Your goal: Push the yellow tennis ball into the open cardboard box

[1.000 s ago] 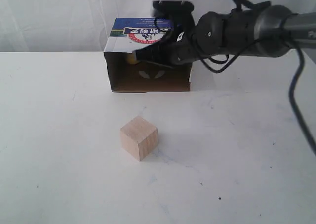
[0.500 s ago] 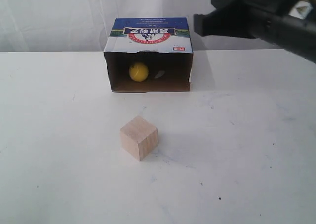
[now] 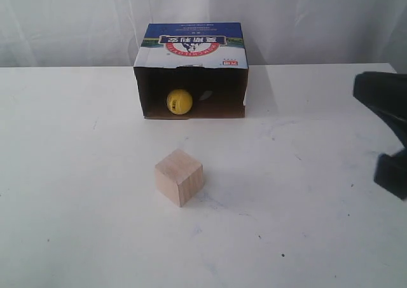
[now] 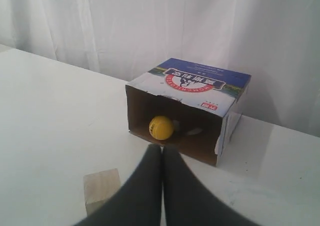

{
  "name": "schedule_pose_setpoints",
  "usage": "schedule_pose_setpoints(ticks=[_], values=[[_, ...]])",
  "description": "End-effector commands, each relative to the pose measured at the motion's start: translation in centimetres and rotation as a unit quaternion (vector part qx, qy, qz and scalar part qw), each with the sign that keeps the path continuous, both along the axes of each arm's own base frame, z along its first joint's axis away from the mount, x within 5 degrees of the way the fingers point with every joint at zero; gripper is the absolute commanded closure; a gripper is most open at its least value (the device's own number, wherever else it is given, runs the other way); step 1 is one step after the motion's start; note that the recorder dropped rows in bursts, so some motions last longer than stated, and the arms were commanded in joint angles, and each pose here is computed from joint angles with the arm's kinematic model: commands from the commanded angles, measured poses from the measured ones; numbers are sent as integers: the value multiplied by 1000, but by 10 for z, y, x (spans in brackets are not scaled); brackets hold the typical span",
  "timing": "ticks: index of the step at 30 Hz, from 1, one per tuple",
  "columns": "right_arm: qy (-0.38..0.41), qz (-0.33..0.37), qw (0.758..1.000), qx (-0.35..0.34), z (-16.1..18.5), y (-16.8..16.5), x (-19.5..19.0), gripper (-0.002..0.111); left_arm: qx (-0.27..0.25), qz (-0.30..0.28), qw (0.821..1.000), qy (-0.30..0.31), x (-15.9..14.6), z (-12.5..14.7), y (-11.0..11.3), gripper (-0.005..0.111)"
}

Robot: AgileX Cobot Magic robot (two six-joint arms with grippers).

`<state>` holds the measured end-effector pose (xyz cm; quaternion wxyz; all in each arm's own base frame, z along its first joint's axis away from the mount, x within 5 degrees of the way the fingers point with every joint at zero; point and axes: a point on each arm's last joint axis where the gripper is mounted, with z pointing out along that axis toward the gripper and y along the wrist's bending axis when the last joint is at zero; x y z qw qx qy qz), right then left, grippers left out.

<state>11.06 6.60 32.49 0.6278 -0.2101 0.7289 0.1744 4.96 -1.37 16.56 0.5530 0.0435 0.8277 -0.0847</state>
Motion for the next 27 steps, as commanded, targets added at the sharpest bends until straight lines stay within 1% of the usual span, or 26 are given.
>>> schedule_pose_setpoints(ticks=[1,3,5,6,7,9,10,11,12,14,16,17,19,22,24,25,27], values=[[-37,1,999,-13,1,-13,-22,108,-8,-4,1000,0,0,-1,-1,107],[-82,-8,996,-28,7,-17,-25,108,-8,-4,1000,0,0,-1,-1,107],[-135,-18,988,-75,10,-18,-23,108,-8,-4,1000,0,0,-1,-1,107],[-147,-22,985,-89,10,-18,-21,108,-8,-4,1000,0,0,-1,-1,107],[-140,-28,986,-91,7,-19,-18,108,-8,-4,1000,0,0,-1,-1,107],[-108,-49,990,-71,0,-22,-15,108,-8,-4,1000,0,0,-1,-1,107],[-85,-85,991,-54,-8,-28,-11,108,-8,-4,1000,0,0,-1,-1,107],[-80,-109,990,-43,-12,-33,-9,108,-8,-4,1000,0,0,-1,-1,107],[-78,-154,984,-30,-18,-42,-8,108,-8,-4,1000,0,0,-1,-1,107],[-95,-214,972,-28,-21,-56,-16,108,-8,-4,1000,0,0,-1,-1,107],[-125,-253,959,-24,-21,-64,-31,108,-8,-4,1000,0,0,-1,-1,107],[-144,-261,954,-20,-22,-65,-40,108,-8,-4,1000,0,0,-1,-1,107],[-147,-262,954,-19,-23,-65,-48,108,-8,-4,1000,0,0,-1,-1,107],[-143,-263,954,-20,-24,-66,-49,108,-8,-4,1000,0,0,-1,-1,107],[-157,-261,952,-16,-25,-65,-48,108,-8,-4,1000,0,0,-1,-1,107],[-177,-260,949,-13,-27,-65,-47,108,-8,-4,1000,0,0,-1,-1,107],[-179,-270,946,-20,-37,-66,-48,108,-8,-4,1000,0,0,-1,-1,107]])
